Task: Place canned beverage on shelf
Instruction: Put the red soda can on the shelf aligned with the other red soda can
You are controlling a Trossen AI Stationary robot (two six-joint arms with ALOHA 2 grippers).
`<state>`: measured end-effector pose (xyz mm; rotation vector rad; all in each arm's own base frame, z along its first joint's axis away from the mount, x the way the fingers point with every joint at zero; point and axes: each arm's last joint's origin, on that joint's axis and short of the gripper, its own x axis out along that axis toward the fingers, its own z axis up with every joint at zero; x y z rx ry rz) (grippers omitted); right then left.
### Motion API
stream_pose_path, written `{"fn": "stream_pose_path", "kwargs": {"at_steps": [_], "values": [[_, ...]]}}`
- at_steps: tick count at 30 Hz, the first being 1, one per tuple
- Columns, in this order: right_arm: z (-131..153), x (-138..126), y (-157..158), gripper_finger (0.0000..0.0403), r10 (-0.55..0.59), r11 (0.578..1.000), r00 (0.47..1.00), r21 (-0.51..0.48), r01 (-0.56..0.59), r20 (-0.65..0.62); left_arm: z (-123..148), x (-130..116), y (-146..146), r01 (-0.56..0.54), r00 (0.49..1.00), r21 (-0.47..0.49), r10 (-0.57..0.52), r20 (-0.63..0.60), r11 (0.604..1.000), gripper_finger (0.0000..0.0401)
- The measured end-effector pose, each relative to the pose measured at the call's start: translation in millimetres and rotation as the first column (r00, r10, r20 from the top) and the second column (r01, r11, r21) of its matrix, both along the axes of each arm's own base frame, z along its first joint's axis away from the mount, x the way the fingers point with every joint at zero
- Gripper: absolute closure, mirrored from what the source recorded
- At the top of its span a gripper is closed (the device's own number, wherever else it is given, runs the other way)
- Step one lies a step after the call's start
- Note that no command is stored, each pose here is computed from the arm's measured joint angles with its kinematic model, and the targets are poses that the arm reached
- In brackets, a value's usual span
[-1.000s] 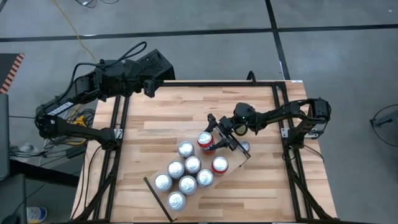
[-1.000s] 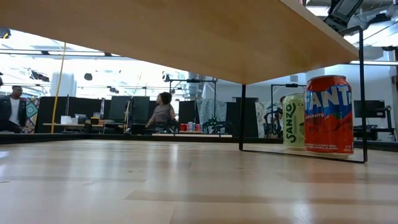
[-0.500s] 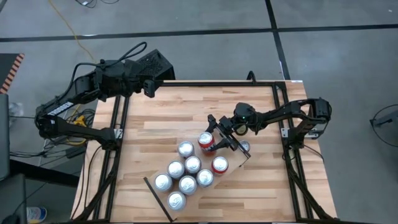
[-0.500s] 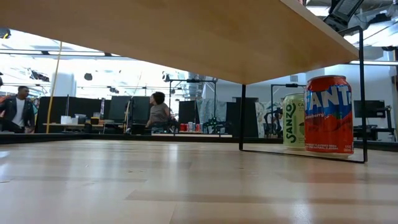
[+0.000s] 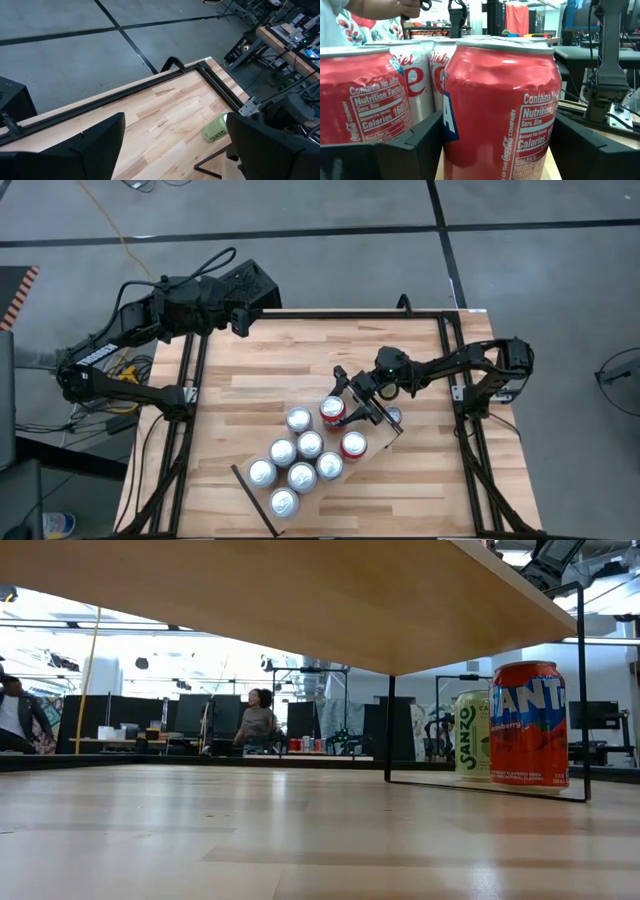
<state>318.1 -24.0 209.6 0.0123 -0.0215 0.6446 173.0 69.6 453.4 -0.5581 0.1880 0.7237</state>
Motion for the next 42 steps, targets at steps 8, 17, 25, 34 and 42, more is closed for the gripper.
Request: {"fn": "stream_pose_path", "kwargs": {"at_steps": [8,17,25,34,42], "values": [[-2,0,-2,0.0096,-0.008,0.999,0.999,0.04,0.01,-0.049,0,0,0,0.0,1.0,-0.001,0.0,0.0,1.0,0.0069],[2,-5,-2,0.0096,-0.009,1.0,0.996,0.01,0.01,-0.09,0,0,0,0.0,1.0,-0.002,0.0,-0.003,1.0,0.0069],[14,-18,-1,0.0096,-0.05,0.997,0.993,-0.071,0.043,-0.108,-2,-1,0,-0.003,1.0,-0.013,0.003,-0.011,1.0,0.0069],[20,-23,0,0.0096,-0.065,0.996,0.99,-0.074,0.055,-0.129,-2,-1,0,-0.003,1.0,-0.013,0.003,-0.011,1.0,0.0069],[20,-24,7,0.0096,-0.041,0.998,0.987,-0.053,0.033,-0.153,-2,-1,0,-0.005,1.0,-0.016,0.005,-0.008,1.0,0.0069]]}}
